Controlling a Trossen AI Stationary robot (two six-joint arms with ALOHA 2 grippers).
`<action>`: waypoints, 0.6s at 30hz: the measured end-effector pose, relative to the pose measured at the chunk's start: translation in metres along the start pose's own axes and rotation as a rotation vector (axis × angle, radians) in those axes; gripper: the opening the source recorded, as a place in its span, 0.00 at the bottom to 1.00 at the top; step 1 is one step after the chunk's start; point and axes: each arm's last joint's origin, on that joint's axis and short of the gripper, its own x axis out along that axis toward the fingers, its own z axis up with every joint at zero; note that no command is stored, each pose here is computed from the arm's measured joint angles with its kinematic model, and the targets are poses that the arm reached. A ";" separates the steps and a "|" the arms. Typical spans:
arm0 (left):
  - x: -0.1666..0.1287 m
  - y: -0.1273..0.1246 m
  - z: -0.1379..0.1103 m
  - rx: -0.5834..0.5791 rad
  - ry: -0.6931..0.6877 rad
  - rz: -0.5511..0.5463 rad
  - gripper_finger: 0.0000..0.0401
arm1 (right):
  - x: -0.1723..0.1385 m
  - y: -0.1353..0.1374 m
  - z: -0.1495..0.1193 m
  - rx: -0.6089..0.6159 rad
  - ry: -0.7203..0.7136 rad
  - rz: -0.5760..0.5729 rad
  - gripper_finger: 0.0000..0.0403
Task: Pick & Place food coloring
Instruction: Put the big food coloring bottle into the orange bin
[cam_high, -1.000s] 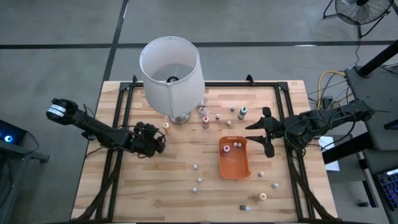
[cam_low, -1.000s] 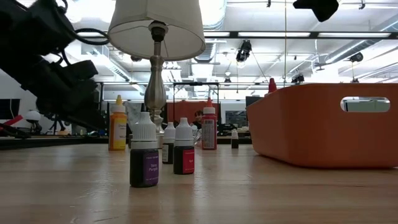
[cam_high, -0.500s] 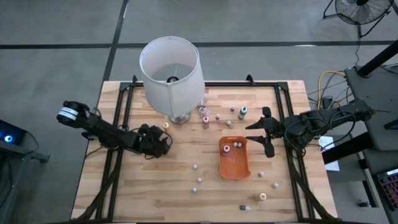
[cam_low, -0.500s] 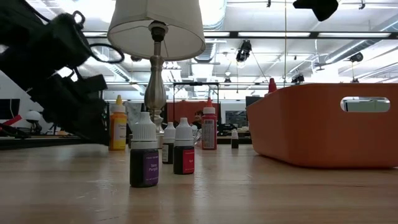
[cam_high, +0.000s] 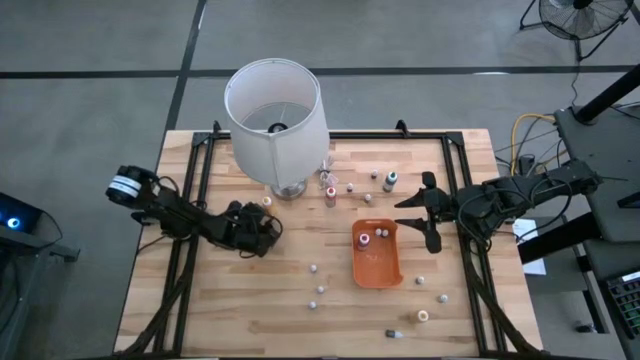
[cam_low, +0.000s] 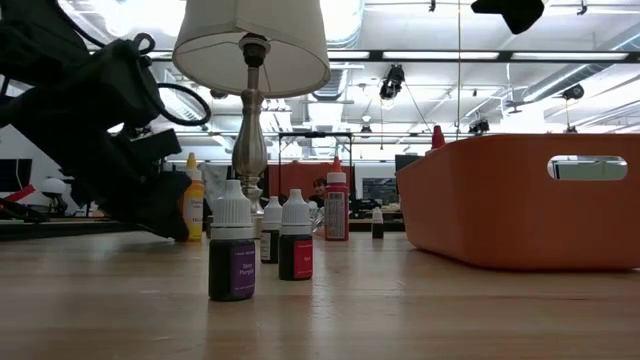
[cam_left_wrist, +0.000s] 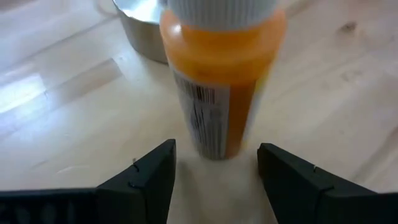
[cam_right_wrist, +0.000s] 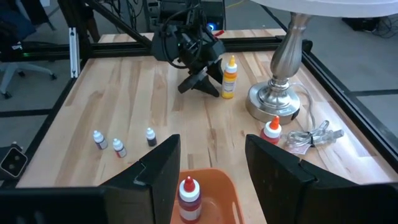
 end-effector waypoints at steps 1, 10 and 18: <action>0.000 0.000 0.001 -0.007 -0.012 0.003 0.49 | 0.000 0.000 0.000 0.000 0.001 0.000 0.42; 0.003 0.001 0.006 -0.094 -0.060 0.027 0.49 | 0.001 0.000 0.000 -0.006 0.003 -0.001 0.42; 0.003 -0.003 0.008 -0.060 -0.077 -0.002 0.49 | 0.001 0.000 -0.001 -0.010 0.007 -0.001 0.42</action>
